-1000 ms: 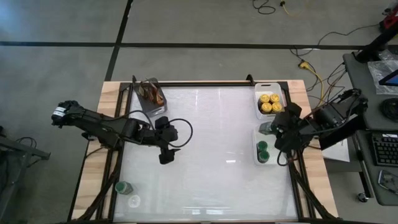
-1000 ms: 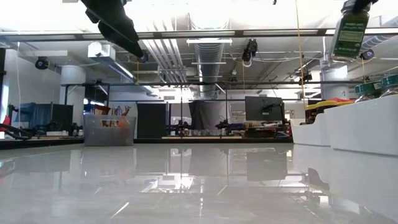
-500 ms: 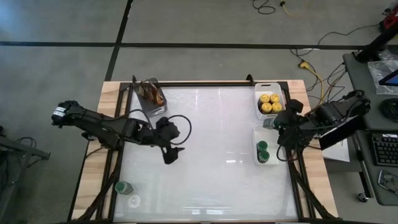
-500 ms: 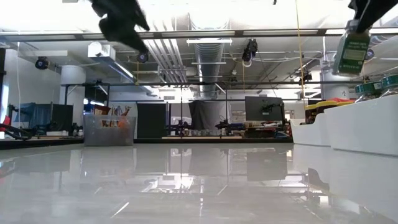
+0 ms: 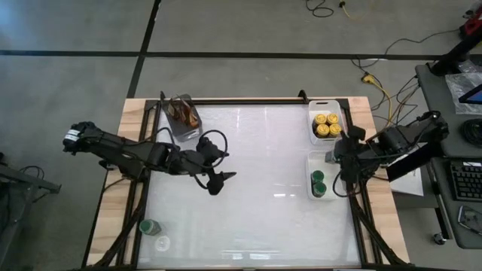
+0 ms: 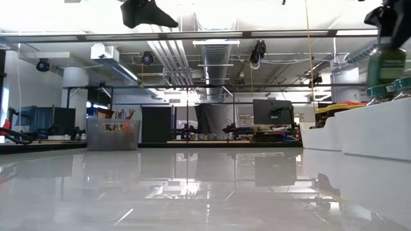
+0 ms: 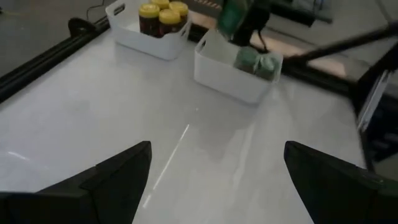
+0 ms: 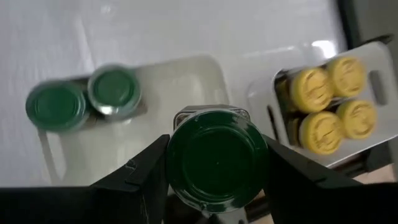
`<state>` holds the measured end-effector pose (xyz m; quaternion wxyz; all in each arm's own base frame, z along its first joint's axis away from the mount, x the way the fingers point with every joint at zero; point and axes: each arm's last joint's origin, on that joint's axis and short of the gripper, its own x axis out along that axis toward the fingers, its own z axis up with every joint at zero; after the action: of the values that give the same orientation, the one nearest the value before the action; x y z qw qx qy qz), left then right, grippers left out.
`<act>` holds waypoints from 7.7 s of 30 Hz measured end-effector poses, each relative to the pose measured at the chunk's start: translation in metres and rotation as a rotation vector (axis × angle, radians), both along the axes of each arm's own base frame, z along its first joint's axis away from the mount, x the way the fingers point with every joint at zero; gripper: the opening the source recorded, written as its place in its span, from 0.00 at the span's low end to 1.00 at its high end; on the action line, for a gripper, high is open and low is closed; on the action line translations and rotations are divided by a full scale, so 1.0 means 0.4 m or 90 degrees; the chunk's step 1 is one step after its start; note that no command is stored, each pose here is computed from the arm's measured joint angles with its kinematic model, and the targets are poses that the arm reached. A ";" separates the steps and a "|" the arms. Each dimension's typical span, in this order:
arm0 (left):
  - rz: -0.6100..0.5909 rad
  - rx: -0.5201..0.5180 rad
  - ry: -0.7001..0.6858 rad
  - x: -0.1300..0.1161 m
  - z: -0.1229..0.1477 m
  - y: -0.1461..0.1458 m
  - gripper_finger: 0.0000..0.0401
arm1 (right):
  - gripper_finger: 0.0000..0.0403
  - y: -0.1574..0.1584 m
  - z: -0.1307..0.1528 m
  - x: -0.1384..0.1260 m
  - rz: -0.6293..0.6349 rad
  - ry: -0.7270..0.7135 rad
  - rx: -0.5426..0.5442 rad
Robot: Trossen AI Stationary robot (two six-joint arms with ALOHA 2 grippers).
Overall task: Sort spices by type
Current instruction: Put the green seasoning bottle into the bottom white bin
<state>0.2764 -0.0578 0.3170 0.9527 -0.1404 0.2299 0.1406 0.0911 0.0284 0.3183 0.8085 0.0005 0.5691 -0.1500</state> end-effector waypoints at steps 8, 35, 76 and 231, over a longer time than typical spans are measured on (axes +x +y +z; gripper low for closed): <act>0.086 -0.034 -0.058 0.002 0.113 0.036 0.87 | 0.49 0.013 -0.043 0.006 0.021 0.076 0.060; 0.120 0.002 0.025 -0.030 0.165 0.075 0.87 | 0.49 0.081 -0.166 0.019 0.101 0.055 0.175; 0.134 -0.001 0.024 -0.030 0.163 0.077 0.87 | 0.52 0.150 -0.244 0.054 0.104 0.060 0.144; -0.179 -0.073 0.762 0.296 -0.235 0.112 0.47 | 0.87 0.162 0.086 0.240 -0.080 -0.300 -0.015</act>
<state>0.3949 -0.0131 0.2229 0.6590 -0.0565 0.7480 0.0553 0.1871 0.0931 0.3526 0.9078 0.0618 0.3621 -0.2026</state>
